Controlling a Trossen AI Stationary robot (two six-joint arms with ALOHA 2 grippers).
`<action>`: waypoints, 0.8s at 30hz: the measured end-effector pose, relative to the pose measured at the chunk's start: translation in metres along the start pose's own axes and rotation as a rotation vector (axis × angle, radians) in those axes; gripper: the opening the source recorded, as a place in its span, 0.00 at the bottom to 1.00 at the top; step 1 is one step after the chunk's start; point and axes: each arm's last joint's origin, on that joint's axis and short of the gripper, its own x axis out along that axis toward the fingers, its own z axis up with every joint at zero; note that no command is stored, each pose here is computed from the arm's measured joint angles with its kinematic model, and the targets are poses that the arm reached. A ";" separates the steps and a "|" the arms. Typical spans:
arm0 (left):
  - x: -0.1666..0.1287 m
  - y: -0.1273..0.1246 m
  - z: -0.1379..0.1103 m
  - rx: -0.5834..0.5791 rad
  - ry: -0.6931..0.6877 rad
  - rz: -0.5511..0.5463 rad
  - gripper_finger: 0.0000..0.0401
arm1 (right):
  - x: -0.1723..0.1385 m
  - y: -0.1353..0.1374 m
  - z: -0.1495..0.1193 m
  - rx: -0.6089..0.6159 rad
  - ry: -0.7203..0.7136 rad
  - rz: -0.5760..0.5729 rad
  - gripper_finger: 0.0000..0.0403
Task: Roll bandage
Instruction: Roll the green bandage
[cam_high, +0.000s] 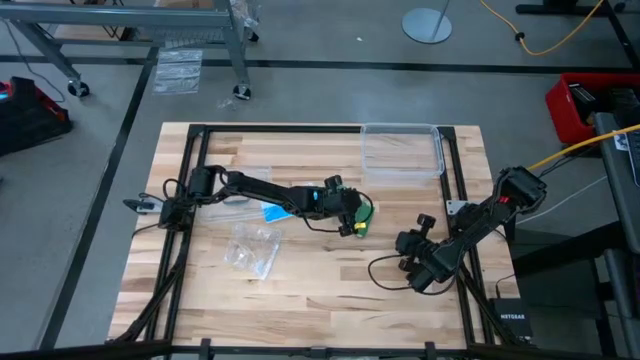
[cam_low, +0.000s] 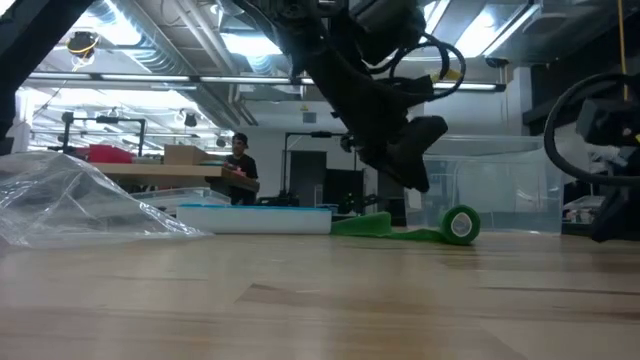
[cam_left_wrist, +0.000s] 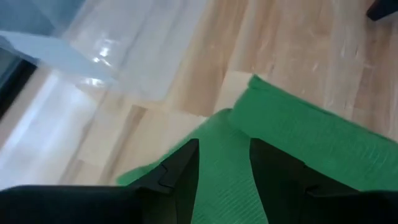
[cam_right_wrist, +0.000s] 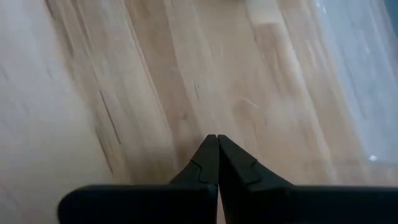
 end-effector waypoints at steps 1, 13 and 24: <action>0.004 -0.002 -0.002 -0.002 -0.004 -0.013 0.34 | 0.001 0.000 -0.001 0.008 -0.008 0.007 0.00; 0.021 -0.010 -0.010 -0.056 -0.020 -0.054 0.34 | 0.005 0.006 0.002 0.082 -0.121 0.046 0.00; 0.021 -0.011 -0.015 -0.039 0.016 -0.050 0.34 | 0.005 0.009 0.003 0.103 -0.126 0.072 0.00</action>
